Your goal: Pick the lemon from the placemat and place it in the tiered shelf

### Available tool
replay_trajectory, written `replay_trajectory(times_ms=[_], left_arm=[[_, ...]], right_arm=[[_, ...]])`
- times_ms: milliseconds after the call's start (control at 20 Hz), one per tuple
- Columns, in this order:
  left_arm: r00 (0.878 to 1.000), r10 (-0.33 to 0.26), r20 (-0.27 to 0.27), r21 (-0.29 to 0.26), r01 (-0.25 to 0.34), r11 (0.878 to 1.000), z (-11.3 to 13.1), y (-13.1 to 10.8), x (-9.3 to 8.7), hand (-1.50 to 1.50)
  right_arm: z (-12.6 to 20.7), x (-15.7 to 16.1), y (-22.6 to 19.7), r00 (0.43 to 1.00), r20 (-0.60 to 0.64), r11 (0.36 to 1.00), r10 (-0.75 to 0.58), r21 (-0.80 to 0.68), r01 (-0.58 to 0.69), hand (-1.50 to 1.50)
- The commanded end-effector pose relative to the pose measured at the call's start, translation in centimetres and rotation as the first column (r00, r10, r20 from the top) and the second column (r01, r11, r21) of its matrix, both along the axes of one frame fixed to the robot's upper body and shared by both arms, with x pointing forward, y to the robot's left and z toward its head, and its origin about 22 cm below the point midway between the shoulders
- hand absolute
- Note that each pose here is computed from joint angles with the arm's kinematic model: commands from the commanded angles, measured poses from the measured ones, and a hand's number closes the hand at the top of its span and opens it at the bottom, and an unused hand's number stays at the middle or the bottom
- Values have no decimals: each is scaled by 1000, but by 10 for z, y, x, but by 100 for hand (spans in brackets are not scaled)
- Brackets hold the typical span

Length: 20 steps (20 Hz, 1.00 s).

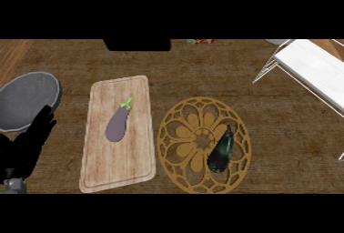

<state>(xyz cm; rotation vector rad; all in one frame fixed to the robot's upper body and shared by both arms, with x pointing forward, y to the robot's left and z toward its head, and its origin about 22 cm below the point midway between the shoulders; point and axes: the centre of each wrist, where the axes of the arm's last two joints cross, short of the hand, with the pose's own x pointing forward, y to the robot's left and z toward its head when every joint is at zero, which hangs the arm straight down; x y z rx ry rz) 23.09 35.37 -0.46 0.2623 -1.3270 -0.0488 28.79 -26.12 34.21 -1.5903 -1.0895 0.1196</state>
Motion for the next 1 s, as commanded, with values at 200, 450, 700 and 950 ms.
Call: replay_trajectory(times_ms=[200,450,700,950], left_arm=[[1000,-3,2,-13,3,1000,-16,-5,-6,0],[1000,-7,14,-7,7,1000,-2,-8,5,0],[1000,-18,0,-6,18,1000,3,-1,-6,0],[999,-15,29,-8,15,1000,19,-4,3,0]], right_arm=[[-2,21,-60,988,-82,991,-135,-7,135,150],[-15,38,-76,990,-58,991,-126,37,128,150],[-25,43,-116,991,-43,984,-130,114,134,150],[-51,50,-132,961,1,950,-275,152,272,150]])
